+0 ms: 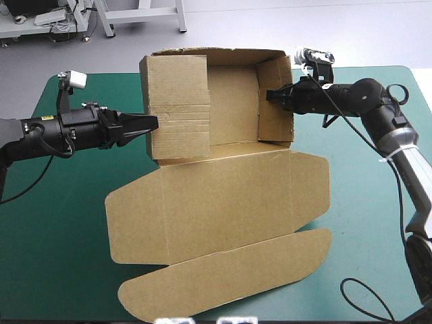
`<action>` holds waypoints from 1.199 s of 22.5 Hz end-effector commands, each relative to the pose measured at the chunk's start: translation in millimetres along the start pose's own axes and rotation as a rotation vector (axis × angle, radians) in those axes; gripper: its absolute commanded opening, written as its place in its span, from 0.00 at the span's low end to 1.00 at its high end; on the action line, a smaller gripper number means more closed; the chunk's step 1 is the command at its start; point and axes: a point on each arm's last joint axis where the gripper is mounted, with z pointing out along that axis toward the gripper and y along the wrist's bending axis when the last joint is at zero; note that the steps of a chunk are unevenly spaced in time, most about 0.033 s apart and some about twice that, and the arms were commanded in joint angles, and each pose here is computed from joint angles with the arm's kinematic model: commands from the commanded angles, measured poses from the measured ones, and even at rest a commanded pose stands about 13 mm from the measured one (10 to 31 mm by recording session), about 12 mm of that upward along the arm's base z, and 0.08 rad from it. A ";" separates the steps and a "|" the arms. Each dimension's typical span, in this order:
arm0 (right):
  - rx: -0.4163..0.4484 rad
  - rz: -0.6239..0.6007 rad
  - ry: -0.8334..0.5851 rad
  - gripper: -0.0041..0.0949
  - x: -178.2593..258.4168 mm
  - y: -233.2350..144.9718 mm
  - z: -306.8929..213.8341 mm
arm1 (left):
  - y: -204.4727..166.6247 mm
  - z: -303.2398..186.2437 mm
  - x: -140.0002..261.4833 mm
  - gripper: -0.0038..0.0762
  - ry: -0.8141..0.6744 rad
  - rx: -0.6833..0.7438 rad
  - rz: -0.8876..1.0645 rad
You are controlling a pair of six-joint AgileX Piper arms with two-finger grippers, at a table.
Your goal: Fold the box
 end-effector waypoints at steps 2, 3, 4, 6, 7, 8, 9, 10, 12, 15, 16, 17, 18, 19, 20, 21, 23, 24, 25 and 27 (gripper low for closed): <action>-0.042 0.024 -0.112 0.03 -17.5 17.4 -21.9 | -20.4 -7.8 -4.4 0.74 -0.022 0.046 0.046; -0.042 0.021 -0.110 0.03 -17.2 17.8 -21.6 | -18.1 -7.7 -3.8 0.74 -0.015 0.020 0.055; -0.040 0.013 -0.107 0.03 -16.6 19.0 -20.9 | -15.5 -7.7 -2.9 0.74 -0.005 -0.007 0.064; -0.031 -0.004 -0.105 0.03 -15.2 22.4 -18.7 | -10.5 -7.8 -2.8 0.74 -0.002 -0.062 0.064; -0.038 -0.016 -0.104 0.03 -13.0 28.4 -13.7 | -7.2 -8.1 -4.2 0.74 -0.017 -0.099 0.031; -0.041 -0.020 -0.107 0.03 -12.3 31.2 -11.4 | -6.1 -8.2 -4.5 0.74 -0.021 -0.112 0.026; -0.051 -0.025 -0.102 0.03 -10.1 35.8 -6.6 | -3.9 -7.6 -4.9 0.74 -0.023 -0.121 0.011; -0.052 -0.028 -0.094 0.03 -8.3 37.4 -3.4 | -3.7 -7.6 -5.2 0.74 -0.026 -0.123 0.006; -0.047 -0.047 -0.073 0.03 -3.1 43.7 4.3 | 2.7 -6.2 -5.2 0.74 -0.018 -0.157 0.008; -0.054 -0.068 -0.081 0.03 1.3 57.4 10.5 | 15.5 -3.5 -1.8 0.70 0.032 -0.223 -0.040; -0.060 -0.072 -0.086 0.03 2.1 61.0 11.6 | 21.2 -2.0 -0.8 0.68 0.048 -0.247 -0.059; -0.065 -0.075 -0.087 0.03 2.8 63.6 12.4 | 23.4 -1.4 -0.5 0.67 0.055 -0.254 -0.060; -0.072 -0.077 -0.087 0.03 3.7 66.4 13.1 | 30.7 1.1 0.7 0.63 0.077 -0.275 -0.063; -0.073 -0.078 -0.085 0.03 4.1 67.2 13.4 | 33.8 3.3 1.5 0.61 0.091 -0.281 -0.063; -0.076 -0.074 -0.086 0.03 4.0 67.4 13.3 | 39.3 7.9 3.1 0.53 0.118 -0.303 -0.054; -0.081 -0.071 -0.083 0.03 4.5 68.3 13.5 | 42.0 11.0 4.1 0.49 0.134 -0.312 -0.046; -0.085 -0.072 -0.069 0.03 5.8 68.6 13.5 | 50.7 20.5 6.1 0.35 0.167 -0.334 -0.033; -0.087 -0.072 -0.061 0.03 6.5 68.8 13.6 | 53.7 24.8 6.5 0.29 0.175 -0.339 -0.030; -0.088 -0.074 -0.053 0.03 7.3 68.9 13.6 | 56.5 27.2 6.7 0.25 0.178 -0.343 -0.031; -0.091 -0.075 -0.041 0.03 8.4 69.1 13.6 | 61.9 33.0 7.5 0.14 0.189 -0.345 -0.041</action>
